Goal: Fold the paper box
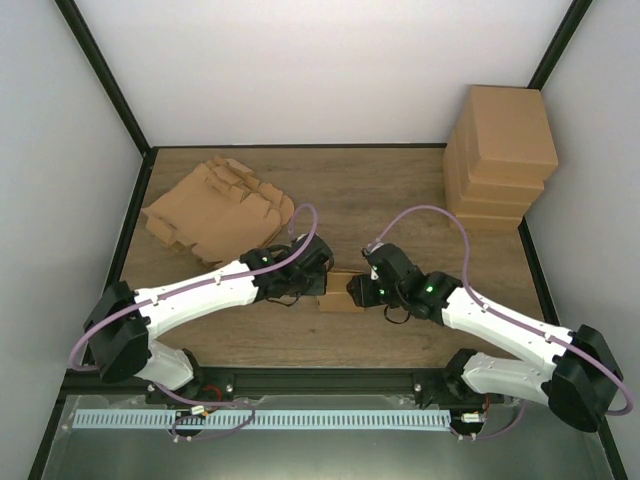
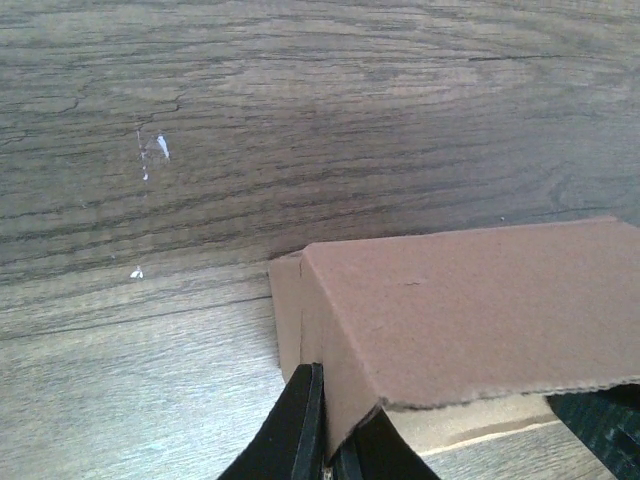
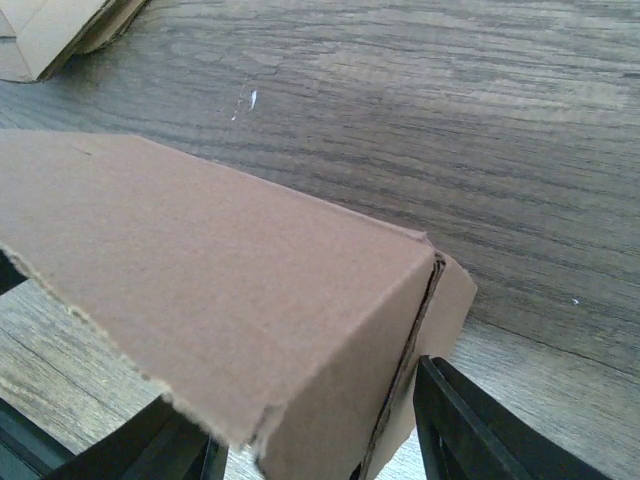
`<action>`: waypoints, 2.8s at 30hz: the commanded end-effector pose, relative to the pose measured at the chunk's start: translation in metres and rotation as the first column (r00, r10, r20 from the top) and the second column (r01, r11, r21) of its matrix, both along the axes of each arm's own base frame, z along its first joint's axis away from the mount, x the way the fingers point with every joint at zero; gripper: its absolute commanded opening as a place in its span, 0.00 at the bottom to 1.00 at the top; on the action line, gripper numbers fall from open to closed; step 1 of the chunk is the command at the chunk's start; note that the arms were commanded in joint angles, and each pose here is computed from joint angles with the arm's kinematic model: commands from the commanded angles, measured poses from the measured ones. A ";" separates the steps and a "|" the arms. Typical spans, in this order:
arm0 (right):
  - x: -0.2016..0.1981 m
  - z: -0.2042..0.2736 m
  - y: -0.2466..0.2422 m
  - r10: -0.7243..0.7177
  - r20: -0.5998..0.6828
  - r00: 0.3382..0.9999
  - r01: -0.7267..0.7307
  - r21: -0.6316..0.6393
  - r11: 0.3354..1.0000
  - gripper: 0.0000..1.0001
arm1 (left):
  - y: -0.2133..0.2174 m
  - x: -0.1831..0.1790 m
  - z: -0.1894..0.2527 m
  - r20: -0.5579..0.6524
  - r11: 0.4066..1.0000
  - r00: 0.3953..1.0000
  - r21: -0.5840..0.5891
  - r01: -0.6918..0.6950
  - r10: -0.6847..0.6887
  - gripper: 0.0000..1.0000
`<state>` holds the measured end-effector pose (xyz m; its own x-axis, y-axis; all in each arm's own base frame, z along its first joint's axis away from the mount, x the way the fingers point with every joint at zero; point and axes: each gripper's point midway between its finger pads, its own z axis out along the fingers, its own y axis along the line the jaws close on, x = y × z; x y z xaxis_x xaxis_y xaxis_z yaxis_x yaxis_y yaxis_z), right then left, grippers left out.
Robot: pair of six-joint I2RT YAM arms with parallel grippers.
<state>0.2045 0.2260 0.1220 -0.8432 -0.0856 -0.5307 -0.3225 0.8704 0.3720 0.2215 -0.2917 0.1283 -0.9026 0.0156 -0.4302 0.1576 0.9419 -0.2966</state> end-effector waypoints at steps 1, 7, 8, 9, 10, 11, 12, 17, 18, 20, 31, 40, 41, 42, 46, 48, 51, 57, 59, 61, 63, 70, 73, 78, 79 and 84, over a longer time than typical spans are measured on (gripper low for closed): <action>-0.005 -0.012 -0.001 0.017 -0.019 1.000 -0.018 -0.033 0.999 0.50 | -0.006 0.007 0.017 0.040 0.997 0.999 -0.073 -0.027 0.030 0.04; -0.004 -0.017 -0.003 0.036 -0.013 0.999 -0.036 -0.071 0.997 0.42 | -0.013 0.003 0.022 0.015 0.997 1.000 -0.080 0.018 -0.016 0.04; -0.004 -0.017 -0.004 0.039 -0.007 0.999 -0.040 -0.076 0.996 0.40 | -0.015 0.002 0.023 0.007 0.997 1.000 -0.074 0.025 -0.024 0.04; -0.004 -0.019 -0.005 0.041 -0.005 0.999 -0.041 -0.086 0.995 0.39 | -0.017 0.001 0.025 -0.004 0.997 0.999 -0.074 0.036 -0.036 0.04; -0.003 -0.019 -0.005 0.044 0.000 0.999 -0.044 -0.092 0.995 0.39 | -0.020 0.000 0.025 -0.014 0.996 0.999 -0.072 0.047 -0.048 0.04; -0.002 -0.019 -0.006 0.043 0.006 0.999 -0.042 -0.096 0.994 0.39 | -0.021 -0.001 0.025 -0.022 0.996 0.998 -0.069 0.055 -0.056 0.04; -0.002 -0.020 -0.007 0.042 0.009 0.999 -0.041 -0.101 0.994 0.39 | -0.021 -0.002 0.025 -0.028 0.996 0.998 -0.064 0.061 -0.063 0.04; 0.001 -0.017 -0.006 0.045 0.023 0.999 -0.042 -0.102 0.994 0.38 | -0.021 -0.005 0.017 -0.060 0.996 0.995 -0.031 0.081 -0.083 0.04; 0.001 -0.017 -0.006 0.044 0.026 0.999 -0.041 -0.103 0.994 0.38 | -0.021 -0.006 0.015 -0.066 0.996 0.994 -0.028 0.085 -0.086 0.04; 0.002 -0.016 -0.006 0.043 0.030 0.999 -0.040 -0.107 0.993 0.38 | -0.020 -0.007 0.011 -0.076 0.996 0.993 -0.019 0.089 -0.090 0.04; 0.004 -0.017 -0.005 0.043 0.029 0.999 -0.039 -0.116 0.993 0.38 | -0.013 -0.012 -0.005 -0.107 0.994 0.989 0.034 0.105 -0.100 0.04; 0.005 -0.018 -0.004 0.043 0.025 0.999 -0.040 -0.120 0.992 0.38 | -0.001 -0.013 -0.011 -0.110 0.988 0.988 0.103 0.119 -0.107 0.04; 0.005 -0.019 -0.005 0.044 0.024 0.999 -0.040 -0.121 0.992 0.38 | 0.000 -0.013 -0.012 -0.111 0.986 0.988 0.114 0.118 -0.105 0.04; 0.005 -0.019 -0.004 0.043 0.024 0.999 -0.040 -0.121 0.992 0.38 | 0.001 -0.013 -0.012 -0.112 0.986 0.988 0.120 0.119 -0.106 0.04; 0.005 -0.020 -0.005 0.040 0.019 0.999 -0.037 -0.125 0.991 0.38 | 0.005 -0.013 -0.014 -0.114 0.982 0.988 0.147 0.121 -0.104 0.04; 0.004 -0.021 -0.005 0.039 0.016 0.999 -0.037 -0.127 0.991 0.38 | 0.007 -0.012 -0.014 -0.111 0.980 0.989 0.159 0.119 -0.102 0.04; 0.005 -0.021 -0.005 0.037 0.014 0.999 -0.034 -0.126 0.991 0.38 | 0.008 -0.012 -0.014 -0.112 0.980 0.988 0.161 0.119 -0.102 0.04; 0.006 -0.020 -0.005 0.033 0.016 0.999 -0.031 -0.129 0.991 0.38 | 0.012 -0.012 -0.015 -0.116 0.976 0.988 0.185 0.118 -0.098 0.04; 0.006 -0.020 -0.006 0.032 0.016 0.999 -0.030 -0.131 0.991 0.38 | 0.012 -0.013 -0.016 -0.120 0.975 0.988 0.188 0.120 -0.098 0.04; 0.005 -0.021 -0.006 0.033 0.015 0.999 -0.031 -0.133 0.991 0.38 | 0.011 -0.014 -0.016 -0.124 0.977 0.987 0.176 0.121 -0.100 0.04; 0.006 -0.020 -0.006 0.033 0.015 0.999 -0.031 -0.131 0.991 0.38 | 0.006 -0.016 -0.017 -0.133 0.981 0.985 0.146 0.128 -0.108 0.04; 0.006 -0.020 -0.005 0.031 0.018 0.999 -0.029 -0.127 0.991 0.38 | 0.001 -0.017 -0.027 -0.130 0.991 0.988 0.096 0.091 -0.078 0.04; 0.006 -0.020 -0.006 0.030 0.023 0.999 -0.027 -0.126 0.992 0.38 | 0.005 -0.017 -0.033 -0.123 0.993 0.991 0.094 0.069 -0.057 0.04; 0.007 -0.017 -0.006 0.025 0.032 0.999 -0.021 -0.122 0.992 0.39 | 0.009 -0.021 -0.045 -0.138 0.990 0.989 0.119 0.070 -0.053 0.04; 0.008 -0.013 -0.007 0.022 0.040 0.999 -0.017 -0.117 0.993 0.41 | 0.009 -0.021 -0.044 -0.132 0.990 0.990 0.119 0.068 -0.052 0.04; 0.012 0.014 -0.013 -0.002 0.108 0.994 0.012 -0.094 0.996 0.55 | 0.008 -0.015 -0.034 -0.103 0.990 0.993 0.124 0.065 -0.052 0.04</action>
<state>0.2167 0.2205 0.1137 -0.8084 -0.1345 -0.5731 -0.3461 0.8961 0.2780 0.2192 -0.2918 0.1127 -0.9161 0.0851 -0.3919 0.1908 0.9520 -0.2393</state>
